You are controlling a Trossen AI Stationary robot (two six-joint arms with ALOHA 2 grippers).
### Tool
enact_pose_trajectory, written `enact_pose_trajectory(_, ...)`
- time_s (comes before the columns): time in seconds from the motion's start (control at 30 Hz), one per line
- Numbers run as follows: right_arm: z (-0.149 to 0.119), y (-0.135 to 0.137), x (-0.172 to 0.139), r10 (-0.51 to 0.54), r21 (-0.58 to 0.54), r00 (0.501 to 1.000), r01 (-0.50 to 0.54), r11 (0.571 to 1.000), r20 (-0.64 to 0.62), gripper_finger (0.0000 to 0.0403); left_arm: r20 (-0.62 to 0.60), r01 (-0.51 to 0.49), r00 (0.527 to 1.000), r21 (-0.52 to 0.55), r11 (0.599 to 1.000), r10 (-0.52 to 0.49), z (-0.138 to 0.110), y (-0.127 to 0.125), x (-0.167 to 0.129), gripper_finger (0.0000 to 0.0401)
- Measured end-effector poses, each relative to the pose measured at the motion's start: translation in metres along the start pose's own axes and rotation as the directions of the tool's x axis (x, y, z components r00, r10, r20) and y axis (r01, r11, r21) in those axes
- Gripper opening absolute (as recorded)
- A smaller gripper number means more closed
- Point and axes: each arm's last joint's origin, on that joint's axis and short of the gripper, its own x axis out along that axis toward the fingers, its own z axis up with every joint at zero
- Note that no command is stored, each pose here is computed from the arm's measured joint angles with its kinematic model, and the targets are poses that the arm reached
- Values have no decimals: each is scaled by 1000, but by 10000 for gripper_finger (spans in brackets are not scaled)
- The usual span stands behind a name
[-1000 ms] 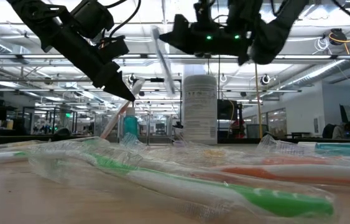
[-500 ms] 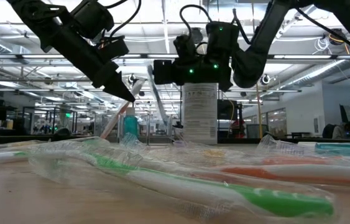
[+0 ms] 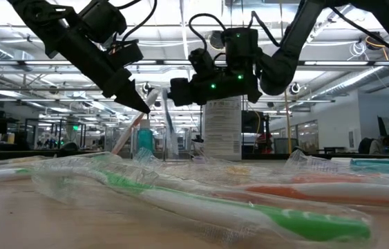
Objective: Pick & Place toothbrushing station
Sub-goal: Put the blue toothbrush into the transparent organizer, then put the green toothbrush into the transparent organizer
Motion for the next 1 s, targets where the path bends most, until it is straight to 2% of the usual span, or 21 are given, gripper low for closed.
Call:
enact_pose_trajectory(0.47, 2, 7, -2, 18, -11, 1000, -18, 1000, 8, 56, 0, 0, 1000, -4, 1000, 0, 0, 0, 0, 21)
enact_pose_trajectory(0.83, 9, 18, -7, 35, -150, 998, -27, 988, 51, 89, 0, 0, 1000, -4, 1000, 0, 0, 0, 0, 21)
enact_pose_trajectory(1.0, 11, 25, -9, 45, -159, 998, -36, 987, 51, 109, 0, 0, 1000, -4, 1000, 0, 0, 0, 0, 21)
